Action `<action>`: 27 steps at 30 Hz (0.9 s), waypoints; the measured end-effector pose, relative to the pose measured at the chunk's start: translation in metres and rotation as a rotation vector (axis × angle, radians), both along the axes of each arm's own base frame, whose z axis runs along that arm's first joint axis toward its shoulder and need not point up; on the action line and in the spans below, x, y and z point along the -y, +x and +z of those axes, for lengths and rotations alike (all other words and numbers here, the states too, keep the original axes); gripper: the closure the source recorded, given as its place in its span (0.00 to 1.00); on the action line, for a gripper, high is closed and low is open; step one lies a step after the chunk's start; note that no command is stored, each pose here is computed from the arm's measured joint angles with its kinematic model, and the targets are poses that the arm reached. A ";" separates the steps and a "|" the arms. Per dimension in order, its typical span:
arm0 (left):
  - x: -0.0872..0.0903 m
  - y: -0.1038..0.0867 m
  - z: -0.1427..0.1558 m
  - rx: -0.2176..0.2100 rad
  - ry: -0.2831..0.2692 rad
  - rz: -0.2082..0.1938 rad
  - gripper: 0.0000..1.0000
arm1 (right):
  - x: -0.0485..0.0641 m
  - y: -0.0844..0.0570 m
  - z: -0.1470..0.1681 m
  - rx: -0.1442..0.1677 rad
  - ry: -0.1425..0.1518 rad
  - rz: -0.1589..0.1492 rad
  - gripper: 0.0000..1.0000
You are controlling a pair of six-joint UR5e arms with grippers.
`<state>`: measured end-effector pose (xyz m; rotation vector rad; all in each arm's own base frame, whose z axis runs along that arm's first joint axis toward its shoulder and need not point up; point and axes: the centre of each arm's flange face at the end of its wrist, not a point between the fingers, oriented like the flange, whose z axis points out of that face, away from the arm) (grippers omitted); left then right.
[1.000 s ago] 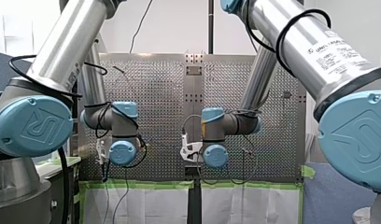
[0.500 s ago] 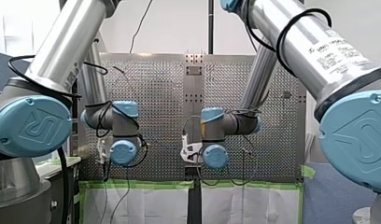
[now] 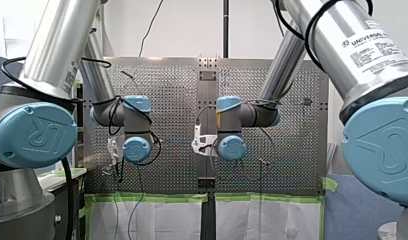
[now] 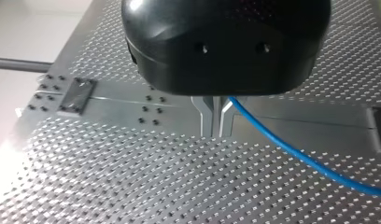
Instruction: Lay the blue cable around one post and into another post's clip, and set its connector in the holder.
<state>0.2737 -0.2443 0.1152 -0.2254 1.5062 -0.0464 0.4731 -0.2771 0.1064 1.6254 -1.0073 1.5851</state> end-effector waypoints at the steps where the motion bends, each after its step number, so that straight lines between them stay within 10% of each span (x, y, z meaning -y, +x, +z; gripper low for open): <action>1: 0.000 0.003 0.004 0.006 -0.008 0.006 0.87 | 0.001 0.000 0.004 0.006 -0.002 0.000 1.00; 27: 0.011 0.063 0.129 0.180 -0.143 0.067 0.87 | 0.033 0.015 0.172 0.131 -0.113 0.025 1.00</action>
